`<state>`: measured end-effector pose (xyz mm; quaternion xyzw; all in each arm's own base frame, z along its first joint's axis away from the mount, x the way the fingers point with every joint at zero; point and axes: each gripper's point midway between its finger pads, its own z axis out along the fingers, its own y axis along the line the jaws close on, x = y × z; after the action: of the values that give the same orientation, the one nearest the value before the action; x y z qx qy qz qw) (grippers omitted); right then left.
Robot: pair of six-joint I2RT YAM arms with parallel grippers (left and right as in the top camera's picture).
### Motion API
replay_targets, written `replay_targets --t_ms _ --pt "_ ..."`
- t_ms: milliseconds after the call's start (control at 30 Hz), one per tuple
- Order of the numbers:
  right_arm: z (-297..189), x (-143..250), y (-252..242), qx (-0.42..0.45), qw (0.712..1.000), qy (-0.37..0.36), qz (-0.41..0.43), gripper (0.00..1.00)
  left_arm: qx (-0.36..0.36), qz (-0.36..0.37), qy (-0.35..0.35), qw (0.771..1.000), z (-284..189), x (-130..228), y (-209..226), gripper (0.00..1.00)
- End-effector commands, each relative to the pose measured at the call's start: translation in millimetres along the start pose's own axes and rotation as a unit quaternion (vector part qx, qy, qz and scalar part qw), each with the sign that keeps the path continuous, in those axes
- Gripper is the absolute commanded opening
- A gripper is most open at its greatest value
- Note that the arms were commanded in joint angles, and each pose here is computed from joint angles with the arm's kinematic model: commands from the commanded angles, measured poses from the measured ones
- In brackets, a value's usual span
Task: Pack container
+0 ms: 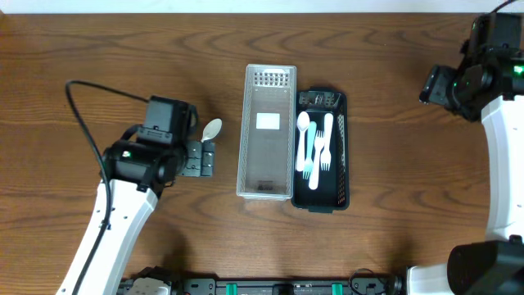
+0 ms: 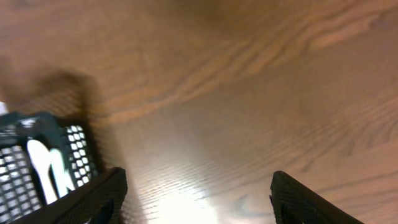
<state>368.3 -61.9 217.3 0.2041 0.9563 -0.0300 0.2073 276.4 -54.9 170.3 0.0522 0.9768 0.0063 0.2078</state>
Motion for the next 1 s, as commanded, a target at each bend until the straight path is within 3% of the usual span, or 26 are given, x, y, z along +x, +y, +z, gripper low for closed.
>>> replay_targets --t_ms 0,167,333,767,967 --pt "19.8 15.8 2.7 -0.003 1.0 0.028 -0.011 0.77 0.021 0.058 -0.022 0.998 -14.4 -31.0 -8.4 0.98" --pt "36.0 28.1 5.2 -0.01 0.999 0.043 -0.013 0.77 0.031 0.085 0.018 0.996 -18.5 -67.2 -1.9 0.98" --pt "39.9 31.1 5.8 -0.012 0.999 0.047 -0.013 0.78 0.031 0.128 0.069 0.989 16.8 -83.7 1.8 0.98" --pt "40.0 30.5 6.0 -0.012 0.999 0.046 -0.013 0.78 0.04 0.14 0.189 0.971 129.1 -53.2 4.5 0.98" --pt "39.9 30.6 6.0 -0.012 0.999 0.046 -0.014 0.78 0.041 0.131 0.212 0.968 164.3 -34.3 10.0 0.98"
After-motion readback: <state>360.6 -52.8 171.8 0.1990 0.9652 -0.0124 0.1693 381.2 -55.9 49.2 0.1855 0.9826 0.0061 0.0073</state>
